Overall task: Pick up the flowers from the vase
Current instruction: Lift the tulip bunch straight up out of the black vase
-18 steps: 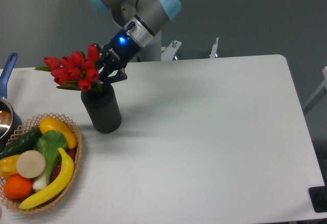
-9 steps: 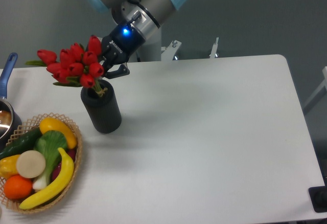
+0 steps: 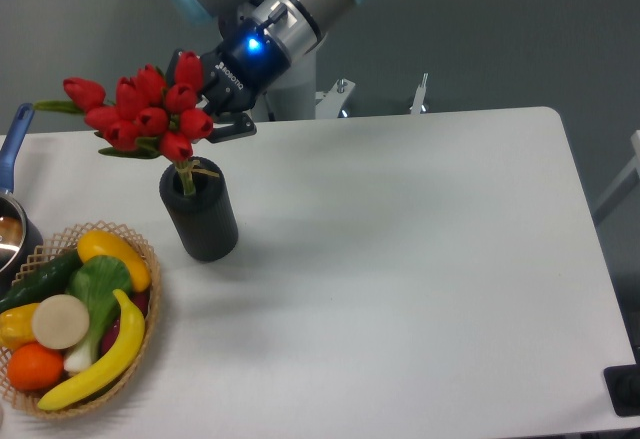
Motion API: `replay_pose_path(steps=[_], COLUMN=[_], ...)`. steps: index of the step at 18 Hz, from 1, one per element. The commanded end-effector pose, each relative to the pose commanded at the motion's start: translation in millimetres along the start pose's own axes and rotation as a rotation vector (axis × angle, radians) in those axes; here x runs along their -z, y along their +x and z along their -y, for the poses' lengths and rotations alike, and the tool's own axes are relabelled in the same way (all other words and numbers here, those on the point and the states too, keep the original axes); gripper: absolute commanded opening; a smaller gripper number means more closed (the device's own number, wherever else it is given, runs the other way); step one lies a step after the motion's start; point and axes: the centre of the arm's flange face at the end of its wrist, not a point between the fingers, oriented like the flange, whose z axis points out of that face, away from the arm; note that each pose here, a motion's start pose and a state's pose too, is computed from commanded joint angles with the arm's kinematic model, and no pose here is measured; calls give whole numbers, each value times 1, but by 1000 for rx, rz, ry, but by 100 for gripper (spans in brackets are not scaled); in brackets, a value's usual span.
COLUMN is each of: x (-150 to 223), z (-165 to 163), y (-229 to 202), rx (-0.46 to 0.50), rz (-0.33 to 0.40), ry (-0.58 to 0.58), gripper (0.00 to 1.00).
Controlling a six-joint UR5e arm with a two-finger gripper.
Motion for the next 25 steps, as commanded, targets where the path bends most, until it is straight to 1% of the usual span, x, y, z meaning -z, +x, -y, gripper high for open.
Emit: replay_pose_path(steps=[1, 3, 5, 10, 12, 14, 17, 20, 22, 23, 25], x=[2, 11, 14, 21, 26, 38, 55, 75, 87, 93, 95], z=[5, 15, 16, 19, 26, 31, 37, 51, 56, 61, 67], y=[0, -4, -6, -8, -10, -15, -20, -29, -35, -38, -48], rx=[4, 36, 61, 61, 55, 76, 71, 72, 41, 6, -59], rz=[-2, 16, 16, 26, 34, 44, 65, 108, 141, 160, 170], ry=[8, 21, 31, 42, 53, 79, 111, 130, 133, 132, 124], gripper=[0, 0, 0, 0, 0, 0, 0, 0, 0, 0, 0])
